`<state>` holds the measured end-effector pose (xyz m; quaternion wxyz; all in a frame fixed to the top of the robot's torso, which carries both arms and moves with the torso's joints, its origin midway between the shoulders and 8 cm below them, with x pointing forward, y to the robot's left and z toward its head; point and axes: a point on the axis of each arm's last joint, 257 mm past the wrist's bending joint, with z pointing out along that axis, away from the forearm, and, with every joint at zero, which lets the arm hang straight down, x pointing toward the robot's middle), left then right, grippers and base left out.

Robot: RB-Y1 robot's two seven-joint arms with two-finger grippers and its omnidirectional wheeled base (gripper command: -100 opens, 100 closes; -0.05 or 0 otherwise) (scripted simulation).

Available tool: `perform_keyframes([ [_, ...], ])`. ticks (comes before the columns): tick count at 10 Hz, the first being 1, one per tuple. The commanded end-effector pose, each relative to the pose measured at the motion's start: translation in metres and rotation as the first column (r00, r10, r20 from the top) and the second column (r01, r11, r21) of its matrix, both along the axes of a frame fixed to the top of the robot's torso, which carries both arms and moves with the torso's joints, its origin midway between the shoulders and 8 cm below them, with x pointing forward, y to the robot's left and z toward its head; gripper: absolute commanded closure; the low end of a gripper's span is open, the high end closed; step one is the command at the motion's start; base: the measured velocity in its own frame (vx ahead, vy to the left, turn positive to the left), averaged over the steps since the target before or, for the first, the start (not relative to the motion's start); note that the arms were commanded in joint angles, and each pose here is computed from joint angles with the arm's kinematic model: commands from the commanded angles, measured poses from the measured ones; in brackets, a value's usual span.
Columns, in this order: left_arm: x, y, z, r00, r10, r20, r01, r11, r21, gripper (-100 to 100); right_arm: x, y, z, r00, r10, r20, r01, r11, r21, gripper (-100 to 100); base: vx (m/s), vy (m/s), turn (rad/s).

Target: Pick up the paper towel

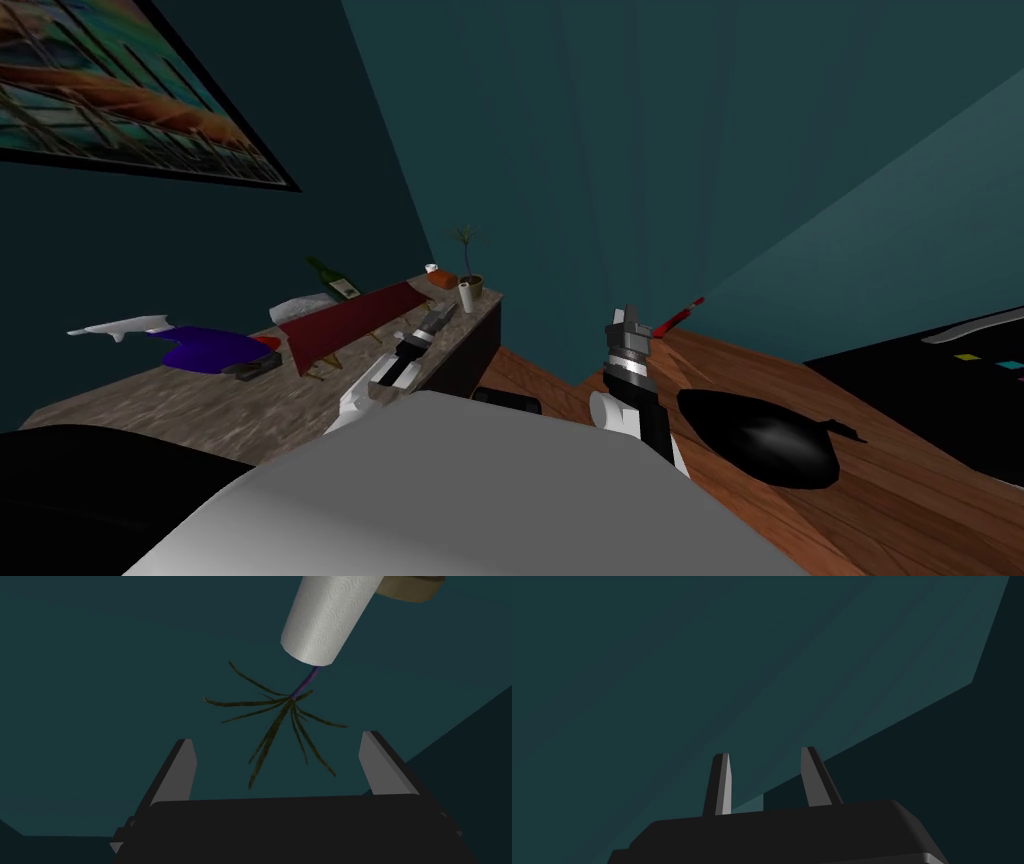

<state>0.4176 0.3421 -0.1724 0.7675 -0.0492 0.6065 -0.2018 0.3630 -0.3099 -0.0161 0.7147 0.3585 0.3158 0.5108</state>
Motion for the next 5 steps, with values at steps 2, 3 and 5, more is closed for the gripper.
perform_keyframes([
  [2,-0.002,0.021,-0.035,0.994,0.054,-0.090,-0.049,0.997,0.064,-100,0.000,0.000,0.000,1.000,0.000,0.000,0.000,1.000,0.000,0,0.075,-0.013,-0.056],
  [3,-0.003,0.028,-0.047,0.990,0.072,-0.119,-0.062,0.994,0.088,-100,0.000,0.000,0.000,1.000,0.000,0.000,0.000,1.000,0.000,0,0.098,-0.015,-0.053],
  [5,-0.006,0.040,-0.066,0.981,0.103,-0.166,-0.081,0.988,0.132,-100,0.000,0.000,0.000,1.000,0.000,0.000,0.000,1.000,0.000,0,0.092,-0.009,-0.057],
])
